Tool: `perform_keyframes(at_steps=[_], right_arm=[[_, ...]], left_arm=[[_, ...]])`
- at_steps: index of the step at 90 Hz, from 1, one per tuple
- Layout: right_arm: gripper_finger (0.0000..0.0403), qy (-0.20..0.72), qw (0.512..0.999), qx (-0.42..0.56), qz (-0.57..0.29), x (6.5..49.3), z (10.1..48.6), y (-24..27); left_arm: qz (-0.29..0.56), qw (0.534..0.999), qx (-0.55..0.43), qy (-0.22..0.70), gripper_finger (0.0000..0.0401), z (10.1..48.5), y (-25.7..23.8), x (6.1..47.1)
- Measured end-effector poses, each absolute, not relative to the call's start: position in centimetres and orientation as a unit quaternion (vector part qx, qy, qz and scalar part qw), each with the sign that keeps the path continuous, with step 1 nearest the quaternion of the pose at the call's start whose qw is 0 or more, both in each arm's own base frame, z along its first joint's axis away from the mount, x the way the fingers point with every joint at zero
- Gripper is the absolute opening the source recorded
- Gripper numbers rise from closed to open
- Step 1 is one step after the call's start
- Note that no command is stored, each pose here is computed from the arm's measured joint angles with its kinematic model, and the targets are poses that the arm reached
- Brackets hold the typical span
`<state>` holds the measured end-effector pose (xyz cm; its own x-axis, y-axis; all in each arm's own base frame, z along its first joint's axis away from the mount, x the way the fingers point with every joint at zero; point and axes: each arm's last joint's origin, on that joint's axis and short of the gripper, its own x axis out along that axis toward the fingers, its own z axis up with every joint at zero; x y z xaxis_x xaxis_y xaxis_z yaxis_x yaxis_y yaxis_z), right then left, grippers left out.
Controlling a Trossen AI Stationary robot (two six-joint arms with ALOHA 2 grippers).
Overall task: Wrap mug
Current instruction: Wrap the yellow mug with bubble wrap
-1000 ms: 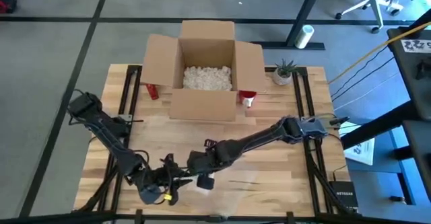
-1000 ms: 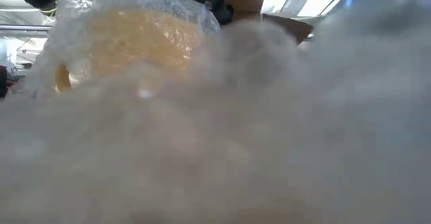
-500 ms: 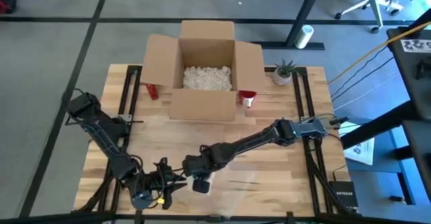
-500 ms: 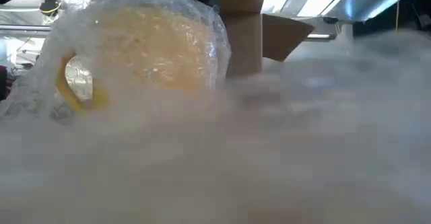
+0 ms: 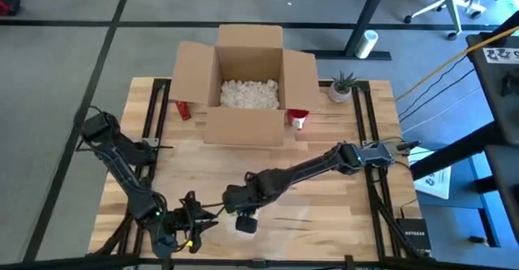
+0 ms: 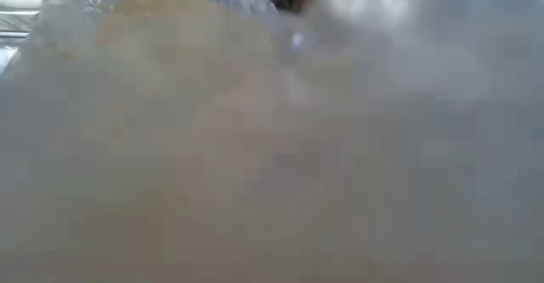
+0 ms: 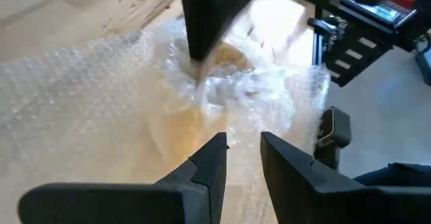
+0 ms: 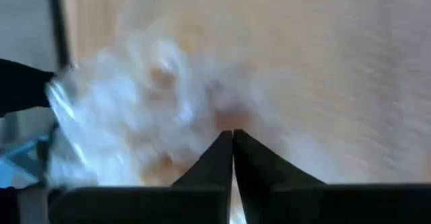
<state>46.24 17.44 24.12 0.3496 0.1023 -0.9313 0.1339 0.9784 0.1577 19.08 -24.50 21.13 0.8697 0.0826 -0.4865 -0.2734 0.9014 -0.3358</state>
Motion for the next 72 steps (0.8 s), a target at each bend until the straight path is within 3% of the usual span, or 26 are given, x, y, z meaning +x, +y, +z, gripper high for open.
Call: perform_keyframes(at_steps=[33, 50, 72], right_arm=[[0.0000, 0.449, 0.886, 0.090, 0.069, 46.8, 26.5, 21.3], [0.0000, 0.466, 0.875, 0.097, 0.093, 46.4, 26.4, 21.9], [0.0000, 0.519, 0.847, 0.101, 0.059, 46.5, 23.8, 21.5]], left_arm=[[0.136, 0.935, -0.190, 0.265, 0.0074, 20.3, -23.5, 18.5], [0.160, 0.928, -0.191, 0.276, 0.0074, 19.9, -23.0, 18.1], [0.163, 0.927, -0.193, 0.276, 0.0074, 19.9, -22.9, 18.1]])
